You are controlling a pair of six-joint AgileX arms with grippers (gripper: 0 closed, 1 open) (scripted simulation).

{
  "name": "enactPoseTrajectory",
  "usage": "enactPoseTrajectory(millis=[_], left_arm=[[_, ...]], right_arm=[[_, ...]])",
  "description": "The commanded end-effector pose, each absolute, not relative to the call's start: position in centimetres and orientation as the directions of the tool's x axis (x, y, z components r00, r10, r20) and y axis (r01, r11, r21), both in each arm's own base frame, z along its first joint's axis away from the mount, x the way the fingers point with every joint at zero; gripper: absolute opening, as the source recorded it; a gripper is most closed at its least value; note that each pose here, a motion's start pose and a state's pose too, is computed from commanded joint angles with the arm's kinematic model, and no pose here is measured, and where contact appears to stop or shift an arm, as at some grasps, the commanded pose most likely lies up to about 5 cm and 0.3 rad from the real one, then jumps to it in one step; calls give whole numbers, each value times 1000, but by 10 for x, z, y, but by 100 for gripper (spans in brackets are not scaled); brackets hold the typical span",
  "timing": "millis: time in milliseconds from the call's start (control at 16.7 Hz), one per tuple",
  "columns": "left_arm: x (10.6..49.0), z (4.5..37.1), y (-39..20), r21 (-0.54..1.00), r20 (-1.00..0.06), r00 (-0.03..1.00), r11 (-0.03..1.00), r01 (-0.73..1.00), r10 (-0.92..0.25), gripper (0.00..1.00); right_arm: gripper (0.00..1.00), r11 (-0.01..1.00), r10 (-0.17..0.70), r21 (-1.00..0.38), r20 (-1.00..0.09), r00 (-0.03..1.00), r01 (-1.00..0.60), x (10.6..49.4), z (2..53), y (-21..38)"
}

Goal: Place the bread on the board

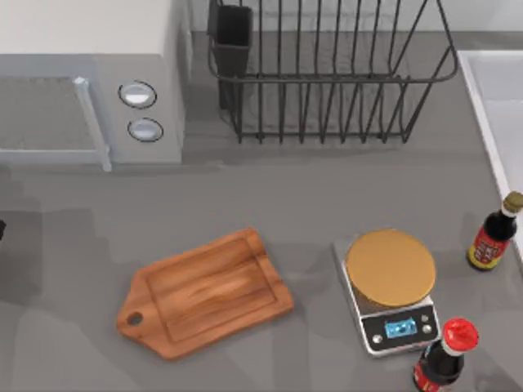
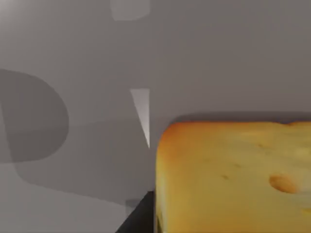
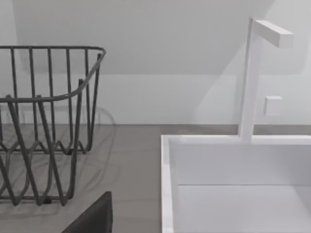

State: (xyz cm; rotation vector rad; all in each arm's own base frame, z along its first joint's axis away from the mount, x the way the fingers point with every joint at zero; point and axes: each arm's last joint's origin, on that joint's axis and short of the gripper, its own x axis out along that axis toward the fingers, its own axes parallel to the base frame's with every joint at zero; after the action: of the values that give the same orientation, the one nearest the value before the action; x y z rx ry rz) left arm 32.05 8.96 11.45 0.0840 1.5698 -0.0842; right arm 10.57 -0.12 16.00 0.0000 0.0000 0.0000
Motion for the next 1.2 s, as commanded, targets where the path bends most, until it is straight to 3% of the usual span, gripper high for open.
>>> enactPoseTrajectory(millis=[120,780,1200], left_arm=[[321,114,90,0,-1000,-1,994,107,0,0],[316,120,93,-17,-1000,-5,993,114,-17,0],[307,174,98,-34,-998,-49,988,149,-27,0]], right_arm=[[100,1000,0,0,0,1000,0,106,160,-1],[100,1000,0,0,0,1000,0,106,160,-1],[100,1000,0,0,0,1000,0,106,160,-1]])
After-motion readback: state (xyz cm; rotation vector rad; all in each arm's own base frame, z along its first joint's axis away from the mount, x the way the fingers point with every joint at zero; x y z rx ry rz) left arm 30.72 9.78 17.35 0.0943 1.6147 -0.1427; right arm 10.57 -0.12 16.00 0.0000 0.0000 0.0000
